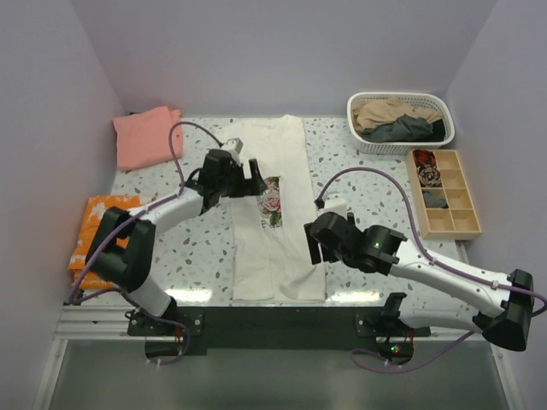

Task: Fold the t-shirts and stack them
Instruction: Fold the tshirt

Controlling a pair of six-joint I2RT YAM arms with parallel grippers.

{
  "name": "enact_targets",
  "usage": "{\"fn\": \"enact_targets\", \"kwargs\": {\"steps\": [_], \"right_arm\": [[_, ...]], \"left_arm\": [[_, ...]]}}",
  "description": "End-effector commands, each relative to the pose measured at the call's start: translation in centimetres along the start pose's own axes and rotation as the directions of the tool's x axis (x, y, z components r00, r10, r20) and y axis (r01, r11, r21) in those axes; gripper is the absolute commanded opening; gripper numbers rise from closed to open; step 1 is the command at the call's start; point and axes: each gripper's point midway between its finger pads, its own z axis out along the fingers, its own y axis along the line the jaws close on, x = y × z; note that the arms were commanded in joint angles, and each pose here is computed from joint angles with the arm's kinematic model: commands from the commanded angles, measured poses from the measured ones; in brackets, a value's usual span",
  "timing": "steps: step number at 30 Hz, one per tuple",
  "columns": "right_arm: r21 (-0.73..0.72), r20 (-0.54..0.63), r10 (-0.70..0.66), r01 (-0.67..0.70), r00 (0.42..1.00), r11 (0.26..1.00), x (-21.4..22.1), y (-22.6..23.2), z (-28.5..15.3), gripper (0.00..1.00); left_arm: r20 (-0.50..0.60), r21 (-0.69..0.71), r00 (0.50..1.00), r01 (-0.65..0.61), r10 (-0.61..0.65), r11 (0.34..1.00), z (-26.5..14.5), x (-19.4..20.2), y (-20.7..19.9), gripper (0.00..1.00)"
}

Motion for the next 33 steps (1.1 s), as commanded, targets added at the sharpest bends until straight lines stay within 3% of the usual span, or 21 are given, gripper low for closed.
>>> {"fn": "enact_targets", "kwargs": {"steps": [1, 4, 8, 17, 26, 33], "right_arm": [[-0.147, -0.068, -0.081, 0.071, 0.994, 0.987, 0.5, 2.8, -0.6, 0.73], [-0.224, -0.161, -0.105, 0.068, 0.981, 0.972, 3.3, 4.8, 0.7, 0.71], [-0.352, -0.154, -0.067, 0.009, 0.986, 0.936, 4.2, 7.4, 1.4, 0.71], [-0.431, -0.232, -0.059, -0.048, 0.971, 0.901, 7.0, 9.5, 2.9, 0.72], [-0.344, -0.342, -0.025, -0.1, 0.939, 0.933, 10.5, 7.7, 3.3, 0.72], [-0.13, -0.45, 0.014, -0.081, 0.893, 0.988, 14.5, 3.4, 4.2, 0.72]], "left_arm": [[0.066, 0.013, 0.998, 0.013, -0.013, 1.0, -4.9, 3.4, -3.3, 1.0], [0.014, 0.058, 0.998, 0.053, -0.053, 0.997, -6.6, 7.3, -4.9, 1.0], [-0.032, 0.107, 0.995, 0.094, -0.091, 0.99, -7.7, 10.4, -5.5, 1.0], [-0.16, 0.078, 0.977, 0.156, -0.142, 0.985, -9.7, 17.2, -3.7, 1.0], [-0.265, 0.03, 0.95, 0.181, -0.167, 0.983, -10.2, 21.9, -2.1, 1.0], [-0.315, -0.087, 0.922, 0.207, -0.224, 0.974, -11.9, 25.6, 1.5, 1.0]]}}
